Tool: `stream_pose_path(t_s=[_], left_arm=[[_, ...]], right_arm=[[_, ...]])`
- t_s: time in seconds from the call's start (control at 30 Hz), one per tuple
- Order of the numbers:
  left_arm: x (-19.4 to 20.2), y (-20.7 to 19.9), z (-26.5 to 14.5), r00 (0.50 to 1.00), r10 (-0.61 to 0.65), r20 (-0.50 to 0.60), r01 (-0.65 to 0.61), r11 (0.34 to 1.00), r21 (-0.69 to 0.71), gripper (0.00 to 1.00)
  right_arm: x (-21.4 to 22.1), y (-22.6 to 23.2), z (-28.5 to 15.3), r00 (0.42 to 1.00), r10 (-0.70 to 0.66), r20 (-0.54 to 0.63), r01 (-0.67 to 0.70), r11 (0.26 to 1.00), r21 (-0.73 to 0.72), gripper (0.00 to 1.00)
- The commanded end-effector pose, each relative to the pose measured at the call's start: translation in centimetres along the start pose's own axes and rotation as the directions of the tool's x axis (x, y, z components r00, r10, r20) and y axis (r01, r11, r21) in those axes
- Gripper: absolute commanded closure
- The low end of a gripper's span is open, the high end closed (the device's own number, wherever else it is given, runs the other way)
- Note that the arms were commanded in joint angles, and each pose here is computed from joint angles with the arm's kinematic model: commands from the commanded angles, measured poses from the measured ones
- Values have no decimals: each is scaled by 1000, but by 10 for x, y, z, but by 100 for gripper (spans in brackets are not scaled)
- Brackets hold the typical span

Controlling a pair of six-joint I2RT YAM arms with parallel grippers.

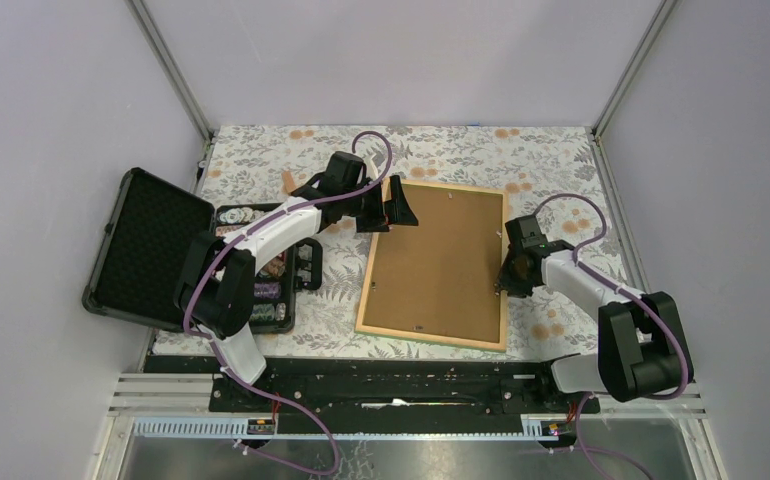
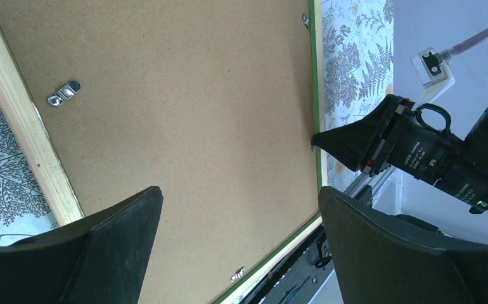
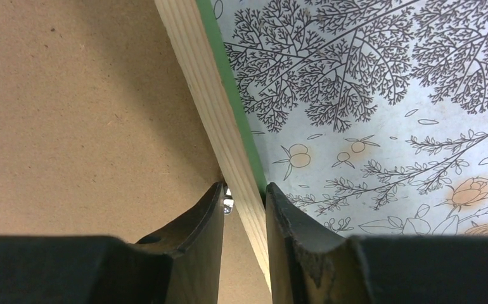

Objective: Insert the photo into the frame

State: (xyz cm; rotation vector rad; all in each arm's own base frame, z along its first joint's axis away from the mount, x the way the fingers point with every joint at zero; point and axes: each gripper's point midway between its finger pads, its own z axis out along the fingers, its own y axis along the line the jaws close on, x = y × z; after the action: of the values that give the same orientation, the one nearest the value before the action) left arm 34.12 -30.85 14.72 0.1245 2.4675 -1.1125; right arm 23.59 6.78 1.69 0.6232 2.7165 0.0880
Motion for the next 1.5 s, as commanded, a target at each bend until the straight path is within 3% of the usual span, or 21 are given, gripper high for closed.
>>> stream_pose_path(t_s=[0.0,0.37,0.63,0.97,1.13,1.23,1.47], left_arm=[[-10,-16,-10,998,30,46,-33,998,56,1],[-9,-16,-7,999,20,34,-22,997,69,1],[-9,-17,-7,999,21,37,-23,997,73,1],[-10,-20,-10,999,22,41,-25,997,79,1],[-10,-21,-11,999,24,45,-27,996,80,1],[-10,-20,-11,999,21,44,-24,997,79,1],[-10,-22,-12,999,22,46,-26,996,88,1]], right_arm=[[-7,1,-5,997,-68,-20,68,998,10,70],[-18,2,-25,992,-125,4,125,992,5,54],[-10,-1,-12,992,-127,-24,127,992,19,63],[-2,-6,10,990,-128,-64,131,990,52,65],[9,-28,19,993,-87,-79,100,980,174,66],[21,-32,20,996,2,-91,15,982,187,79],[38,-41,22,992,101,-81,-83,975,204,93]])
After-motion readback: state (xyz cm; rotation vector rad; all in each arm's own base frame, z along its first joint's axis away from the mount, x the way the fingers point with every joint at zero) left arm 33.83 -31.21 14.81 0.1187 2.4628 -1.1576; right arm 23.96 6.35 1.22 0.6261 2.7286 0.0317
